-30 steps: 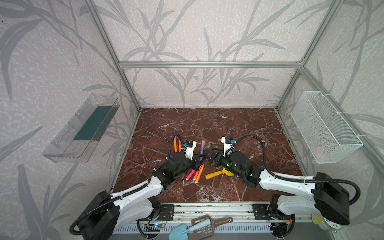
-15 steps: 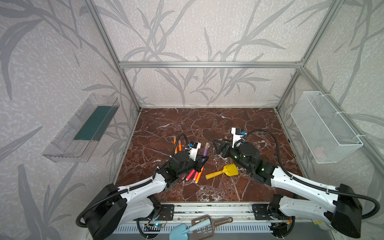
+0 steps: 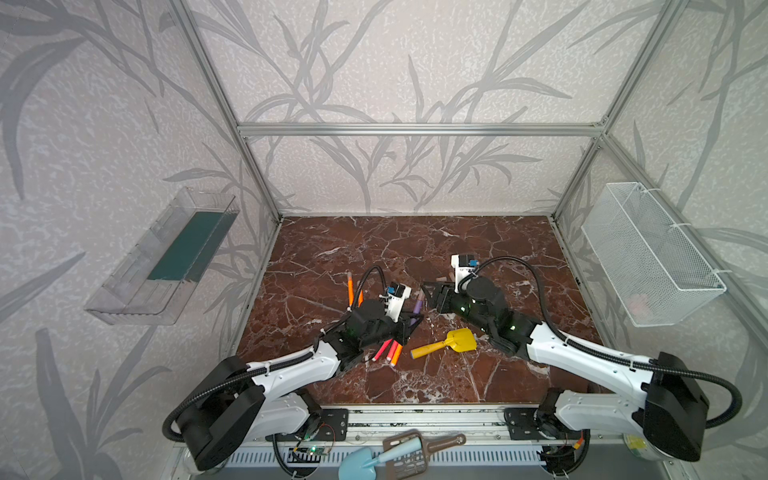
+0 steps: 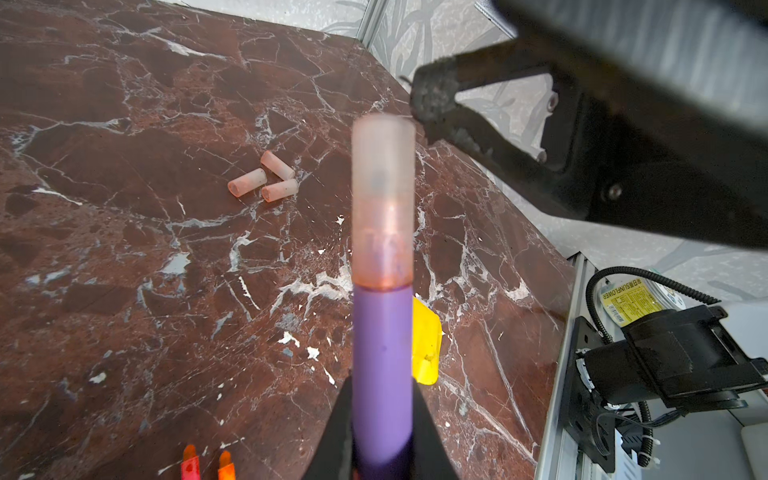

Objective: Insert the pens into the pen caps

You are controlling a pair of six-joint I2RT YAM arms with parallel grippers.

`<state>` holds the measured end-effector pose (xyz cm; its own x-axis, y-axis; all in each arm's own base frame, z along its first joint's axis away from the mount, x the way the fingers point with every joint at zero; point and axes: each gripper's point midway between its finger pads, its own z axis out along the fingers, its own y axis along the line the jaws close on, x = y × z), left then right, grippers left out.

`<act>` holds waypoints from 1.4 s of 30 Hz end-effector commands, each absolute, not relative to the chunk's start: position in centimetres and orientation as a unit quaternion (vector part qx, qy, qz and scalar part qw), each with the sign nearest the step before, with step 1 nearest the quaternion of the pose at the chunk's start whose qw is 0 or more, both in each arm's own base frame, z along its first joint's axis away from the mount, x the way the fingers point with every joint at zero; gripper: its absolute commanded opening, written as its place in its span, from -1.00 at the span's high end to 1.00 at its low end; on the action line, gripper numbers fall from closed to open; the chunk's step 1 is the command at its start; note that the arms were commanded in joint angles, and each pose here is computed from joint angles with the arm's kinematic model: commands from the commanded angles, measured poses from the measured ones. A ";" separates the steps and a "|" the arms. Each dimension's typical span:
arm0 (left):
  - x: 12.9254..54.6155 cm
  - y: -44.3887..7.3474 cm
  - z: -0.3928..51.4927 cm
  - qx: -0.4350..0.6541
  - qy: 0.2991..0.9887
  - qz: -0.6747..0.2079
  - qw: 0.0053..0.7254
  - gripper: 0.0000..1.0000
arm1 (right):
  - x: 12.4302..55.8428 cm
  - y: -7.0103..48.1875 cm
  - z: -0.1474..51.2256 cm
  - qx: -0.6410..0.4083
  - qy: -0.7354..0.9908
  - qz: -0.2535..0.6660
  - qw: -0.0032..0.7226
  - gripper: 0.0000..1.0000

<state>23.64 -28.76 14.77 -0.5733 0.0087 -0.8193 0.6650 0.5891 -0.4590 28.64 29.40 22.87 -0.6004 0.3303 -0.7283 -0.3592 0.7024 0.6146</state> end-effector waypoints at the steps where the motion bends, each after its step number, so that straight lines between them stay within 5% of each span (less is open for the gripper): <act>1: 24.0 -29.7 16.7 0.229 0.770 -0.412 0.430 1.00 | 29.0 30.1 24.1 -0.010 0.798 0.402 0.449 -0.09; 11: 23.8 -30.1 16.8 0.234 0.767 -0.417 0.427 1.00 | 29.7 31.7 23.0 -0.017 0.808 0.405 0.427 0.09; 28: 24.5 -30.3 17.5 0.229 0.763 -0.416 0.439 1.00 | 29.2 32.4 21.4 -0.028 0.820 0.408 0.401 0.99; 42: 26.9 -29.8 23.1 0.227 0.712 -0.487 0.452 1.00 | 26.6 34.0 20.5 -0.114 0.782 0.448 0.418 1.00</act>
<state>25.20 -29.19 16.48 -0.5908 0.0002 -0.8068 0.6831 0.5323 -0.5000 30.14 31.62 22.14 -0.5979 0.3482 -0.7219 -0.4078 0.6433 0.6480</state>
